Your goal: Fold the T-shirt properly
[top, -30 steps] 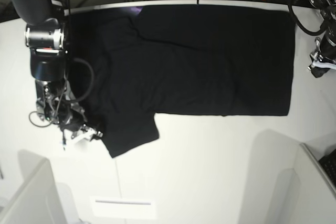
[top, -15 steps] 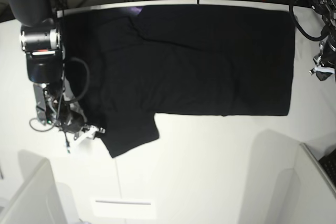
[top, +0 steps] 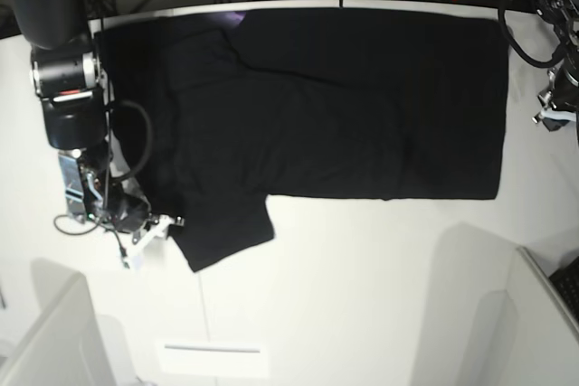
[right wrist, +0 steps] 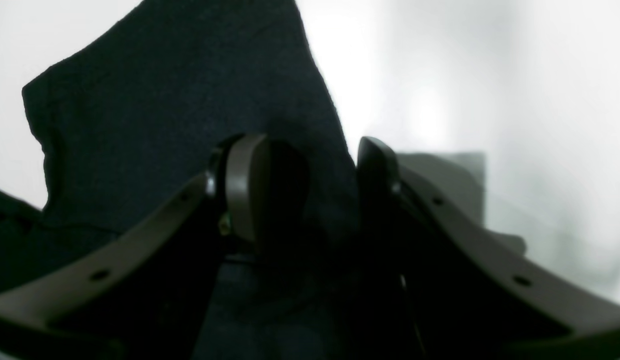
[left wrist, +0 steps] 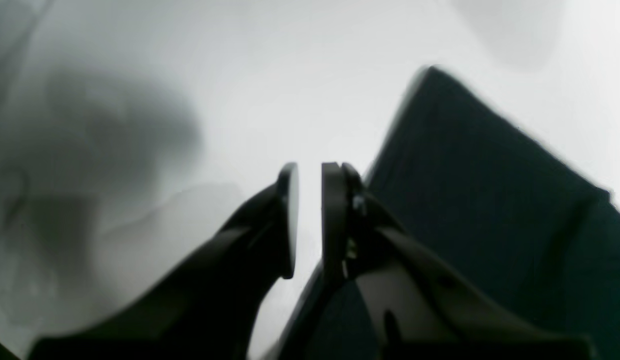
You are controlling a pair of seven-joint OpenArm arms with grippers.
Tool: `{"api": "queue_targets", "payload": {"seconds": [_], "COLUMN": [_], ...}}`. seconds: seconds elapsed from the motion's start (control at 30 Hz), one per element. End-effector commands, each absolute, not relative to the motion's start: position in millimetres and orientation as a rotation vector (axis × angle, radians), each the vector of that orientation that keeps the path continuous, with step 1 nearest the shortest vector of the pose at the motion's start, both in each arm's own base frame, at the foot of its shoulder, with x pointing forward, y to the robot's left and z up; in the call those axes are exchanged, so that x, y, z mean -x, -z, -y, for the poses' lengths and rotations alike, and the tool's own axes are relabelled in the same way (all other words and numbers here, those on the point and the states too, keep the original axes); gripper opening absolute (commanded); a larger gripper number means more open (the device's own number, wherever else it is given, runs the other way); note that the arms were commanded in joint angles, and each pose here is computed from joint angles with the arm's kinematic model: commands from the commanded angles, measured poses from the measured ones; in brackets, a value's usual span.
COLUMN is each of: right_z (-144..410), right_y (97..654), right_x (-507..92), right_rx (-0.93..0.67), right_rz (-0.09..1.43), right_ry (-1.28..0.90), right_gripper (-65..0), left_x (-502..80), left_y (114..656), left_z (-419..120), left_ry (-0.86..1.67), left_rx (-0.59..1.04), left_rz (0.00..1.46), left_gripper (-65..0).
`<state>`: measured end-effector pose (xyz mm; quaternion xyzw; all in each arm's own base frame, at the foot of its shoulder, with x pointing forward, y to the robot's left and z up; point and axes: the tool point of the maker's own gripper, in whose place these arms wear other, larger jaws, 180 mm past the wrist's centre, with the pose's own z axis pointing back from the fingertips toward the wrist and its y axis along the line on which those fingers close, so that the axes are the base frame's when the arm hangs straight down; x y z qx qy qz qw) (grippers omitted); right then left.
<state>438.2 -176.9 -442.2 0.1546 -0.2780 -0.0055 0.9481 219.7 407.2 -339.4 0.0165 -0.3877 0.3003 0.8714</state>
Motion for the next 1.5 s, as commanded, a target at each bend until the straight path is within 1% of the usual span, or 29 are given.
{"api": "queue_targets", "payload": {"seconds": [0.0, 0.23, 0.27, 0.37, 0.43, 0.6, 0.67, 0.7, 0.83, 0.87, 0.9, 0.97, 1.07, 1.1, 1.17, 1.27, 1.47], "right_z": [185.0, 182.8, 182.6, 182.9, 183.1, 183.0, 182.4, 180.6, 173.5, 172.4, 172.2, 171.8, 171.7, 171.7, 171.7, 171.8, 172.0], "right_y": [448.9, 447.3, 447.3, 444.7, 444.7, 445.0, 445.5, 447.2, 445.4, 446.3, 444.8, 445.3, 445.4, 445.4, 445.4, 445.3, 444.4], "right_x": [-429.8, -431.6, -431.7, -435.7, -435.9, -435.4, -435.2, -433.9, -439.6, -438.8, -440.5, -440.0, -439.9, -439.9, -439.9, -440.0, -440.8], "right_rx": [-0.273, -0.277, -0.276, -0.277, -0.275, -0.275, -0.273, -0.266, -0.242, -0.24, -0.237, -0.236, -0.235, -0.235, -0.235, -0.236, -0.238], "right_rz": [0.506, 0.511, 0.512, 0.534, 0.536, 0.533, 0.532, 0.527, 0.553, 0.55, 0.553, 0.551, 0.55, 0.55, 0.55, 0.551, 0.554], "right_ry": [0.003, -0.001, -0.002, 0.001, 0.0, 0.0, -0.006, -0.023, -0.087, -0.095, -0.099, -0.103, -0.104, -0.104, -0.104, -0.103, -0.099], "right_gripper": [-38.6, -38.7, -39.8, -47.0, -49.8, -50.3, -49.4, -48.6, -40.1, -39.8, -40.7, -42.8, -44.3, -45.9, -52.1, -65.0, -65.0], "left_x": [-226.6, -226.5, -226.7, -237.2, -243.7, -258.7, -264.2, -268.0, -274.0, -273.9, -273.5, -273.3, -273.9, -273.9, -274.5, -280.3, -294.9], "left_y": [324.5, 324.2, 323.4, 318.9, 319.6, 327.0, 328.7, 330.3, 332.3, 332.9, 333.1, 332.9, 331.6, 331.6, 330.9, 327.8, 329.2], "left_z": [-414.6, -415.3, -416.1, -412.8, -411.5, -427.5, -434.1, -432.8, -425.9, -425.6, -426.0, -426.4, -427.4, -427.4, -427.5, -427.8, -431.5], "left_ry": [-0.61, -0.608, -0.606, -0.581, -0.58, -0.64, -0.656, -0.649, -0.616, -0.617, -0.619, -0.62, -0.619, -0.619, -0.619, -0.621, -0.664], "left_rx": [-0.054, -0.058, -0.06, -0.054, -0.043, -0.016, -0.01, -0.004, 0.003, 0.003, 0.003, 0.002, 0.0, 0.0, 0.0, 0.006, 0.041], "left_rz": [0.856, 0.856, 0.857, 0.869, 0.871, 0.861, 0.854, 0.847, 0.835, 0.834, 0.833, 0.834, 0.836, 0.836, 0.839, 0.851, 0.858], "left_gripper": [-56.4, -56.4, -56.4, -56.4, -56.3, -56.1, -56.1, -55.0, -42.0, -39.7, -38.7, -39.0, -39.0, -39.0, -39.0, -38.3, -38.2]}}
